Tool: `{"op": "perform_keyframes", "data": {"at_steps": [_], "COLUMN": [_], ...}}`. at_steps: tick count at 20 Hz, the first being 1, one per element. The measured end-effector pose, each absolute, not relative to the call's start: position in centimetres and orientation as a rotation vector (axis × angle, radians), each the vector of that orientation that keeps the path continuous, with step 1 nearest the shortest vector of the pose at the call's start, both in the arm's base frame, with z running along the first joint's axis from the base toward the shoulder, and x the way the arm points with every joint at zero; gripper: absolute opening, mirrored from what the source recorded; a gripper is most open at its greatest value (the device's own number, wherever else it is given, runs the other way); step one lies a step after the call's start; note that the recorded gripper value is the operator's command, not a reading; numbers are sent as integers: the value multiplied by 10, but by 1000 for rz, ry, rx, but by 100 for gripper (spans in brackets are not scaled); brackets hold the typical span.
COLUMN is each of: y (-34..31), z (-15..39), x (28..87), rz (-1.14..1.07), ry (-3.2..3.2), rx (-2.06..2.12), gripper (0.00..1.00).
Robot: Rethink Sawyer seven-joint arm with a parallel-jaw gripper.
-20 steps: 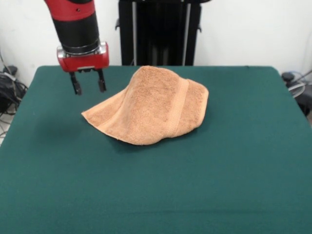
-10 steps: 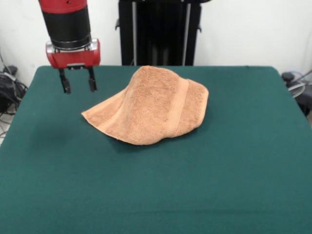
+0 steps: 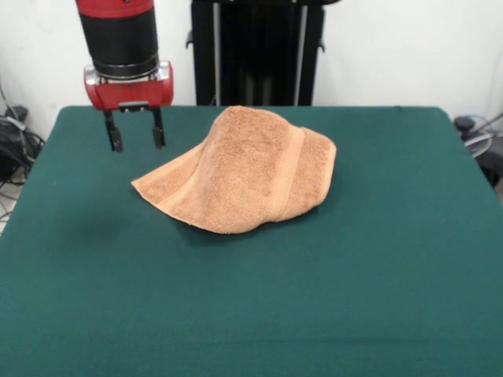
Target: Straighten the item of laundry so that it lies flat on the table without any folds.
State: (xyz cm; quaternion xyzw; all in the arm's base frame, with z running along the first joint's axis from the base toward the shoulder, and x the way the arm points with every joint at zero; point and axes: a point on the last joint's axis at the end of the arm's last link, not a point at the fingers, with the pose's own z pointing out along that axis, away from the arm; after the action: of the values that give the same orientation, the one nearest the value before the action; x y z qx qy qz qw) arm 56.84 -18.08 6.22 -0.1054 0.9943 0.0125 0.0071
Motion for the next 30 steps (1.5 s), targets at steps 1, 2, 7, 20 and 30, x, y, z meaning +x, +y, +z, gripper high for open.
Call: {"op": "perform_keyframes", "data": {"at_steps": [1, 2, 7, 20, 30], "y": [-179, -176, -164, -139, -143], "z": [63, 63, 60, 25, 8], "x": [569, 570, 572, 559, 565], "rz": [38, 38, 44, 137, 138], "ry": [3109, 3108, 3109, 3155, 3153], "rx": [-334, -343, -374, -408, -412], "gripper": [100, 100, 100, 100, 100]}}
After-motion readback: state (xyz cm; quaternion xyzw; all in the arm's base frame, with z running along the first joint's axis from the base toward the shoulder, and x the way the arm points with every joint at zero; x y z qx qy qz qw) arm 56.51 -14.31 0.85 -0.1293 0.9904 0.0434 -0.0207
